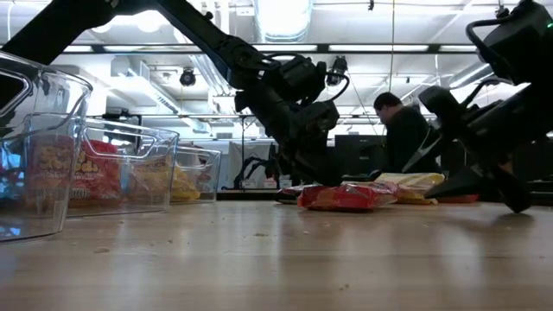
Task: Sort Maruchan noodles
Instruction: Put the orange noodles pack into the middle transparent bin
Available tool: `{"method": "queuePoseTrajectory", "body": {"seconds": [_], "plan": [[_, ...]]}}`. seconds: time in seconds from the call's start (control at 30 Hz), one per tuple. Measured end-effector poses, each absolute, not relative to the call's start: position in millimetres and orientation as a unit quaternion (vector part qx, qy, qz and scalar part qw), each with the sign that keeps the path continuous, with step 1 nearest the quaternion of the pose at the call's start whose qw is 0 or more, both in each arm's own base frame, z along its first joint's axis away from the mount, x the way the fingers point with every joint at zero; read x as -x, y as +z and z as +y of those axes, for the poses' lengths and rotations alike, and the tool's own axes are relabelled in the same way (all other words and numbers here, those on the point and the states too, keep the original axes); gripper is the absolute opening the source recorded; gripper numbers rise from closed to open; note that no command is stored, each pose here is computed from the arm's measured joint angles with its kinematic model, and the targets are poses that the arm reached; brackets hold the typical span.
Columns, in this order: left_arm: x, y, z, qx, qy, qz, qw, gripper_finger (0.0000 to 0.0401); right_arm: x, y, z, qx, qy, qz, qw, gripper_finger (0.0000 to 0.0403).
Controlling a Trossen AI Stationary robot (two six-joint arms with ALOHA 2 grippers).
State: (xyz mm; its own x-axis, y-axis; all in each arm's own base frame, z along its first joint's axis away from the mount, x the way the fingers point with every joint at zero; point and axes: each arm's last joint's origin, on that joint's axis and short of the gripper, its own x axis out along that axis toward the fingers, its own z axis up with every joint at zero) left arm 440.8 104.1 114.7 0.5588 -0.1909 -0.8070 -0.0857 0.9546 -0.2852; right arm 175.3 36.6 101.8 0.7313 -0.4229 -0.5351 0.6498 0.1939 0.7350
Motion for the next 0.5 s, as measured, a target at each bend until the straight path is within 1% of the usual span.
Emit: {"method": "queuePoseTrajectory", "body": {"seconds": [0.17,0.33,0.5], "plan": [[-440.0,113.2,104.2,0.163,-0.029,0.465,0.869,0.0078,-176.5,101.9,30.4,-0.523,-0.362,0.101,0.765,0.0219],[-440.8,111.4,98.1,0.186,-0.041,0.459,0.868,0.0076,-180.9,103.4,24.5,-0.496,-0.376,0.104,0.776,0.0219],[-442.3,110.4,87.8,0.196,-0.050,0.460,0.864,0.0076,-190.7,100.4,20.6,-0.480,-0.380,0.147,0.777,0.0219]]}}
